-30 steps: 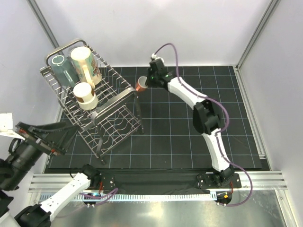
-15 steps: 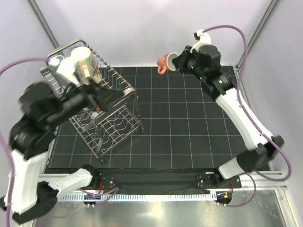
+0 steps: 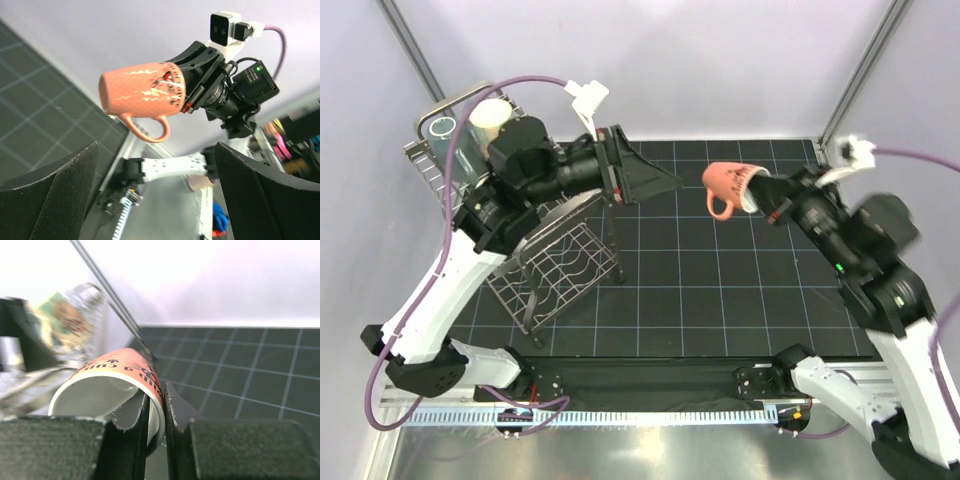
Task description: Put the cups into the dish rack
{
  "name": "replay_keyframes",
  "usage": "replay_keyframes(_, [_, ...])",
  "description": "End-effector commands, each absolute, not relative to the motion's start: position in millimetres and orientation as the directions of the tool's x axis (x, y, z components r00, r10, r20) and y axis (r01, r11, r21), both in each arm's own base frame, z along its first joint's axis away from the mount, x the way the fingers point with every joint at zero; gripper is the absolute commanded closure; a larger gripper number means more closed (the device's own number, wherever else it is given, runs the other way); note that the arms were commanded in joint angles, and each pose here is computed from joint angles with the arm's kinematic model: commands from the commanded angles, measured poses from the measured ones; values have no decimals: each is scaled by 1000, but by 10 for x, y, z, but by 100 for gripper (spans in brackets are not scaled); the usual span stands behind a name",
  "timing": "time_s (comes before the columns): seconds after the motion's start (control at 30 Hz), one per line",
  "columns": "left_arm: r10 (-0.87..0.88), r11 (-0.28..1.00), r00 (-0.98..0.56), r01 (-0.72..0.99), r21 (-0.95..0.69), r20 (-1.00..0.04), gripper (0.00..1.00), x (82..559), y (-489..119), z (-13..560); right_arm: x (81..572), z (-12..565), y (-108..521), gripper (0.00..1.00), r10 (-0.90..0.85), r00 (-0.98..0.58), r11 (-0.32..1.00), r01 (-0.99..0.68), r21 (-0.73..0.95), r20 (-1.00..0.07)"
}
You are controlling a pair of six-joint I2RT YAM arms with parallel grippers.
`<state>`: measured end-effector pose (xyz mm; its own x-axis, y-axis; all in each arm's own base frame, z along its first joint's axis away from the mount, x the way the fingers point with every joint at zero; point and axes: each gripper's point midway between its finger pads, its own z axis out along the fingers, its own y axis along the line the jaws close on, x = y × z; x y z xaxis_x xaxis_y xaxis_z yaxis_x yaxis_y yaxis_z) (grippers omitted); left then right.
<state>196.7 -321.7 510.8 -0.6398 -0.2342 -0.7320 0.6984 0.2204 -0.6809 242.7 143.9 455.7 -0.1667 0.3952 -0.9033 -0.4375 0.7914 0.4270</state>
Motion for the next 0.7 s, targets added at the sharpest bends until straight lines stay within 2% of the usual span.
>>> replay_keyframes(0.0, [-267, 42, -605, 770, -636, -750, 6, 1583, -3364, 5572, 2157, 4886, 1365, 96, 521, -109, 714, -489, 502, -847])
replay_keyframes(0.13, [-254, -38, -643, 753, -657, -722, 4, 1427, -3515, 5647, 1922, 5109, 1336, 96, 576, -55, 655, -566, 501, -815])
replay_keyframes(0.3, [-257, -135, -663, 745, -653, -703, 4, 1287, -3592, 5786, 1604, 5557, 1350, 96, 633, 69, 571, -714, 405, -771])
replay_keyframes(0.53, [-289, -254, -659, 752, -609, -694, 2, 1118, -3567, 5962, 1482, 5767, 1434, 96, 671, 92, 495, -795, 352, -735])
replay_keyframes(0.67, [-270, -271, -675, 737, -619, -686, 2, 1118, -3616, 5939, 1454, 5840, 1463, 96, 688, 105, 467, -821, 328, -718])
